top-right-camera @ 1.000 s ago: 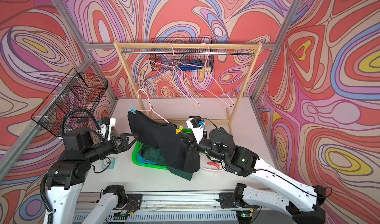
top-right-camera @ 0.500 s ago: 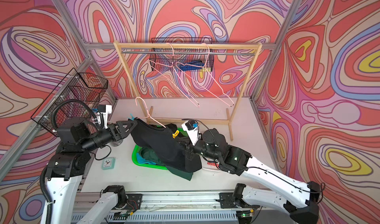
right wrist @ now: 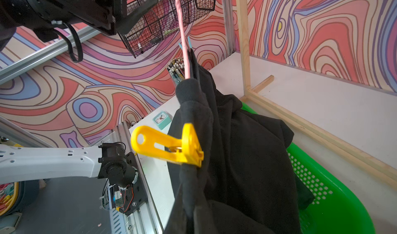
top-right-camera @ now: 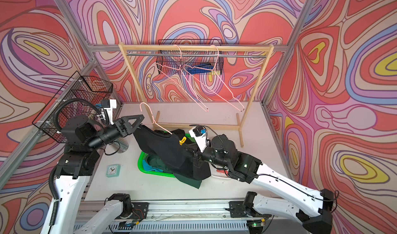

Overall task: Remove the clothespins securing t-shirts to the hanger
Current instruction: Pick up the hanger from the clothes rail.

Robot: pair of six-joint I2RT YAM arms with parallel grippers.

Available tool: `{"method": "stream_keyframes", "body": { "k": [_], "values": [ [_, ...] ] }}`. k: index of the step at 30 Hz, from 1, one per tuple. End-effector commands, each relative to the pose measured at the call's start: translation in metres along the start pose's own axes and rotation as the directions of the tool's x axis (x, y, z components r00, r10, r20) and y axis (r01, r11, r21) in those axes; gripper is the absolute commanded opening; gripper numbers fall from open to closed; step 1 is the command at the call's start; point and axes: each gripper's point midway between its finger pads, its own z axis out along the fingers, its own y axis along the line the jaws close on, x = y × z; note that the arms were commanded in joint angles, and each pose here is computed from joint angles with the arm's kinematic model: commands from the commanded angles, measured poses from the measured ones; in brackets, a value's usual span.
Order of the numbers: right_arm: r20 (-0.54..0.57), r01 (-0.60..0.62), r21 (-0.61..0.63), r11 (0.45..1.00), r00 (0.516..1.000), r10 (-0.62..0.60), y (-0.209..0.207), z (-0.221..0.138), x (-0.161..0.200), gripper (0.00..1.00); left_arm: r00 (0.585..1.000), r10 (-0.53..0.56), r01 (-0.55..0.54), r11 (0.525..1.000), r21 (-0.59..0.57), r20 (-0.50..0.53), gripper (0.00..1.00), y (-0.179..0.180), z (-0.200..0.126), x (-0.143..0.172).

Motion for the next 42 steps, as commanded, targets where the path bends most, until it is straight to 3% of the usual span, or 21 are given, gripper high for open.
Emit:
{"method": "stream_keyframes", "body": {
  "k": [1, 9, 13, 21, 25, 30, 36, 37, 39, 42],
  "values": [
    [0.032, -0.001, -0.023, 1.0, 0.999, 0.001, 0.004, 0.001, -0.006, 0.0, 0.997, 0.075, -0.075, 0.997, 0.03, 0.001, 0.62, -0.009, 0.013, -0.002],
    [0.038, -0.003, -0.024, 1.0, 0.999, 0.004, 0.005, -0.001, -0.008, 0.0, 0.992, 0.122, -0.122, 0.992, -0.006, -0.018, 0.58, 0.001, 0.029, 0.004],
    [0.037, -0.005, -0.025, 1.0, 0.999, 0.006, 0.005, -0.001, -0.008, 0.0, 0.992, 0.123, -0.123, 0.992, 0.007, -0.024, 0.46, 0.001, 0.034, 0.003],
    [0.033, -0.009, -0.03, 0.999, 0.999, 0.01, 0.006, 0.001, -0.007, 0.0, 0.988, 0.144, -0.144, 0.99, 0.009, -0.051, 0.41, 0.006, 0.042, 0.007],
    [0.028, -0.014, -0.033, 0.999, 0.999, 0.015, 0.006, 0.004, -0.007, 0.0, 0.986, 0.156, -0.155, 0.988, 0.025, -0.059, 0.17, 0.006, 0.047, 0.007],
    [0.009, -0.019, -0.031, 0.999, 1.0, 0.019, 0.006, 0.011, -0.006, 0.0, 0.983, 0.167, -0.163, 0.985, 0.048, -0.082, 0.0, 0.009, 0.055, 0.011],
    [-0.012, -0.036, -0.017, 0.999, 0.999, 0.036, 0.003, 0.017, -0.003, 0.0, 0.974, 0.212, -0.208, 0.976, 0.059, -0.077, 0.0, 0.013, 0.058, 0.016],
    [-0.015, -0.039, -0.013, 0.999, 0.999, 0.039, 0.003, 0.018, -0.003, 0.02, 0.973, 0.22, -0.216, 0.975, 0.055, -0.074, 0.0, 0.014, 0.057, 0.017],
    [-0.026, -0.045, -0.002, 0.999, 0.999, 0.045, 0.001, 0.019, -0.003, 0.2, 0.969, 0.24, -0.237, 0.97, 0.047, -0.066, 0.0, 0.016, 0.054, 0.018],
    [-0.054, -0.057, 0.028, 0.998, 0.997, 0.059, -0.001, 0.018, -0.005, 0.38, 0.963, 0.258, -0.257, 0.966, 0.032, -0.072, 0.0, 0.019, 0.052, 0.022]
  ]
}}
